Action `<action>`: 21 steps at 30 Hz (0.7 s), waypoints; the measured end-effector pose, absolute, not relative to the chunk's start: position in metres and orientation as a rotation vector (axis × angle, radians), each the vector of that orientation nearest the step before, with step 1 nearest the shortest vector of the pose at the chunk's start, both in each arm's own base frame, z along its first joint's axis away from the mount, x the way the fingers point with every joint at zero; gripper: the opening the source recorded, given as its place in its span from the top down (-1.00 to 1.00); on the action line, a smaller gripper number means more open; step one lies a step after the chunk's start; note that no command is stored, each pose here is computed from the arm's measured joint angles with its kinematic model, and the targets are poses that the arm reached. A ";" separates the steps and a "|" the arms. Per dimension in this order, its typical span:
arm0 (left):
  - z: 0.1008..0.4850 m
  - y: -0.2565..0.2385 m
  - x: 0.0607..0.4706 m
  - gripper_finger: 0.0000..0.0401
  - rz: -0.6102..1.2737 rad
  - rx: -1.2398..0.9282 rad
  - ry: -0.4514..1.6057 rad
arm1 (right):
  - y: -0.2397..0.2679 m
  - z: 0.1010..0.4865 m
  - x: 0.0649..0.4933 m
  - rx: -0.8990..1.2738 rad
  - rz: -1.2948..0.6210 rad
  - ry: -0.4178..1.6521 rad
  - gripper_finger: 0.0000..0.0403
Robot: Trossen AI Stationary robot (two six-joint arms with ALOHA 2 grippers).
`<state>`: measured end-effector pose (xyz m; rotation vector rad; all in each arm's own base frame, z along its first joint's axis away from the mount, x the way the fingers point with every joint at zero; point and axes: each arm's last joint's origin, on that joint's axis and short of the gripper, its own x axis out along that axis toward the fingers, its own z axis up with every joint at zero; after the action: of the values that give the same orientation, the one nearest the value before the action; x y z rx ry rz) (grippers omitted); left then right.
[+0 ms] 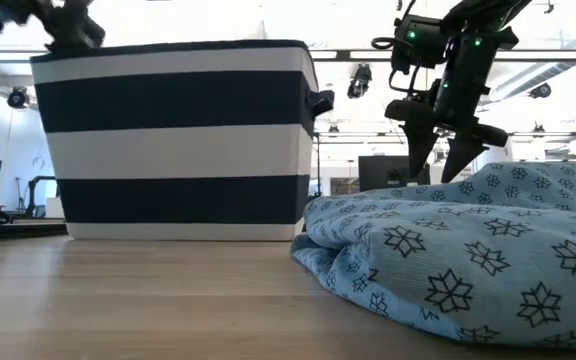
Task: Pick & place medical supplies in basket/bin
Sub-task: Adjust the blue bin
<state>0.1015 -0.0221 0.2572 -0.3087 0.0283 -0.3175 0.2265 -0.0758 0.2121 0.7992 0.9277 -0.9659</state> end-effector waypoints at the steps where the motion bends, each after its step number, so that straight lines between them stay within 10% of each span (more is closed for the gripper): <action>1: 0.263 -0.022 0.100 -0.15 -0.332 -0.311 0.015 | -0.076 0.212 0.227 0.801 -0.967 0.927 -0.45; 10: 0.341 -0.017 0.071 -0.15 -0.324 -0.037 -0.242 | -0.076 0.212 0.227 0.823 -0.981 0.916 -0.45; 21: 0.323 -0.030 0.087 -0.15 -0.624 -0.511 0.132 | -0.075 0.211 0.226 0.836 -0.993 0.914 -0.45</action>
<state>0.0874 -0.0300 0.3226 -0.5106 0.1322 -0.6238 0.2258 -0.0754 0.2114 0.8357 0.9144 -0.9934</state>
